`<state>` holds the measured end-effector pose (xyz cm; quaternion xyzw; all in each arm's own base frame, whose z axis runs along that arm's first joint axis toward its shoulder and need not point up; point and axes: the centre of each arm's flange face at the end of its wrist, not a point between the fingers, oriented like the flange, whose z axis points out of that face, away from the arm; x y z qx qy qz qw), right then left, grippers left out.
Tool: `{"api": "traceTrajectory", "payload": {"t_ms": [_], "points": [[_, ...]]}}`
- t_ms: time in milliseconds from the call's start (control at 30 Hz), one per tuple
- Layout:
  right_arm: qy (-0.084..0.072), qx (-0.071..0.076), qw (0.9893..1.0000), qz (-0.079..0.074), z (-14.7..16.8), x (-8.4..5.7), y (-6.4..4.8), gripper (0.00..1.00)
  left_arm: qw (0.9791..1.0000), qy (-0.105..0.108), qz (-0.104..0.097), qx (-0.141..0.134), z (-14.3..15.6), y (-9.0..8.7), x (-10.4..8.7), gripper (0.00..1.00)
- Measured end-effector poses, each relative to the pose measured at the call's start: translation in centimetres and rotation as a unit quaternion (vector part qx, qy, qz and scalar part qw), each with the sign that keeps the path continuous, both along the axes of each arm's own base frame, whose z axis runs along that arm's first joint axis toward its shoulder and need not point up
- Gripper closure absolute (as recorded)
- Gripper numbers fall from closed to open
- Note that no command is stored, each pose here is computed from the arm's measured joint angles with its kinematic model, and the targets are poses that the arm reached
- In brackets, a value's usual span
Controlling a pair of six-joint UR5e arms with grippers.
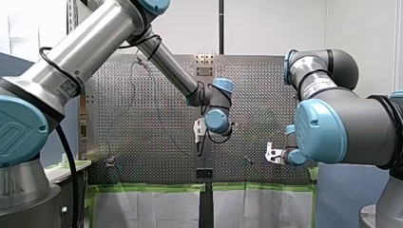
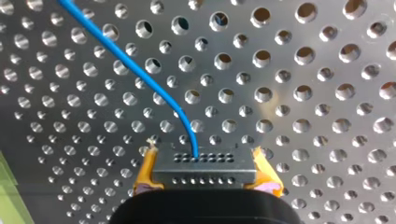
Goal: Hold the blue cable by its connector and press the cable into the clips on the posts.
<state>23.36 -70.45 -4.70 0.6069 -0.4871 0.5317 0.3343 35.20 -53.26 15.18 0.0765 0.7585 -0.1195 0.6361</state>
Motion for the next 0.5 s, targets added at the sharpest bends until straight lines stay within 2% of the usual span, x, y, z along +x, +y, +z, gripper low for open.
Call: {"api": "traceTrajectory", "payload": {"t_ms": [500], "points": [[0.001,0.004,1.0,-0.003,-0.2,-0.4,0.2,1.0,1.0,0.001,-0.003,-0.002,3.2,3.6,-3.6,0.0]]}}
